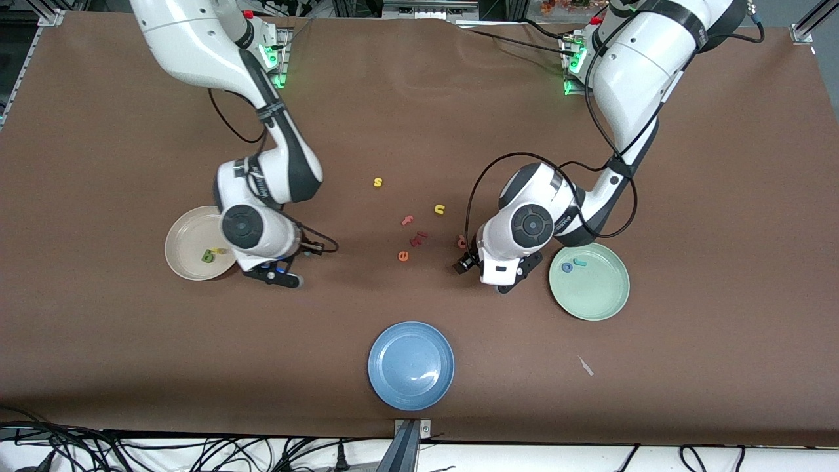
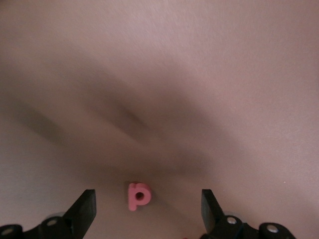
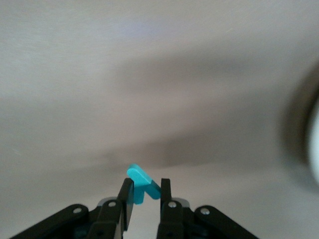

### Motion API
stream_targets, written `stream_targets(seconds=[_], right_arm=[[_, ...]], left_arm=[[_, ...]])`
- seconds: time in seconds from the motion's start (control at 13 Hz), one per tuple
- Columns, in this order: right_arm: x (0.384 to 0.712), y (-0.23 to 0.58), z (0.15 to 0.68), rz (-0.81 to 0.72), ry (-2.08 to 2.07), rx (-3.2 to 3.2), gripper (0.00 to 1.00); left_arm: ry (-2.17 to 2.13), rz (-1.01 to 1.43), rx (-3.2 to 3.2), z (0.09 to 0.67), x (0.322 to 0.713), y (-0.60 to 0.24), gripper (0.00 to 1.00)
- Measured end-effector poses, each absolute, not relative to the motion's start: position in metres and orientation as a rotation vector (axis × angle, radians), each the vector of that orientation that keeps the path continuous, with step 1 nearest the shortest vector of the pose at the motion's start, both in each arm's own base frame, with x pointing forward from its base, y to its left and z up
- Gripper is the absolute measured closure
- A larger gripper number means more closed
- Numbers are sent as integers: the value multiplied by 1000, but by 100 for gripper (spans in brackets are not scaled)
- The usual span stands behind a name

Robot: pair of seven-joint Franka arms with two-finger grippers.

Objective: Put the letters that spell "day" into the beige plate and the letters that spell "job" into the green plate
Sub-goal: 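Drop the y on the white plate while the left grasps the pink p, then carry the pink p to the green plate while the right gripper withdraws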

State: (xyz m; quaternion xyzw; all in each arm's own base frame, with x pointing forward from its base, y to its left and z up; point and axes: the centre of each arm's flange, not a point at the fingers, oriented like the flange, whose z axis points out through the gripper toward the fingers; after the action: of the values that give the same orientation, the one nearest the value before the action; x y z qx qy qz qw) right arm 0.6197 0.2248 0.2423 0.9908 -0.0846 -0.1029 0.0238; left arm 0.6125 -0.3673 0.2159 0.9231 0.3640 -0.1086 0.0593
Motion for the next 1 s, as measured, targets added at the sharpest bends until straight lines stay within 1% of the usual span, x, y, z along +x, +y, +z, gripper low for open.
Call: stream_targets(seconds=[0.15, 0.23, 0.46, 0.54, 0.61, 0.69, 0.77, 0.84, 1.0], right_arm=[[619, 181, 260, -338, -97, 3073, 75], [618, 156, 265, -345, -19, 3074, 75], [605, 84, 261, -386, 161, 3066, 75], [601, 67, 256, -386, 203, 3063, 75], [599, 55, 251, -377, 247, 3059, 75], [597, 45, 247, -370, 297, 3054, 75], [597, 36, 244, -368, 329, 3051, 75], [597, 30, 244, -366, 342, 3052, 70], [601, 30, 250, -356, 355, 3057, 51]], left_arm=[[1112, -349, 2802, 196, 601, -381, 10], [1134, -360, 2802, 190, 597, -385, 10], [1166, -378, 2807, 180, 591, -384, 11], [1172, -379, 2808, 179, 591, -383, 18], [1178, -378, 2806, 178, 591, -382, 31], [1181, -380, 2806, 178, 591, -383, 41], [1183, -382, 2807, 177, 590, -383, 44], [1186, -385, 2808, 176, 589, -384, 44], [1189, -389, 2810, 174, 587, -385, 44]])
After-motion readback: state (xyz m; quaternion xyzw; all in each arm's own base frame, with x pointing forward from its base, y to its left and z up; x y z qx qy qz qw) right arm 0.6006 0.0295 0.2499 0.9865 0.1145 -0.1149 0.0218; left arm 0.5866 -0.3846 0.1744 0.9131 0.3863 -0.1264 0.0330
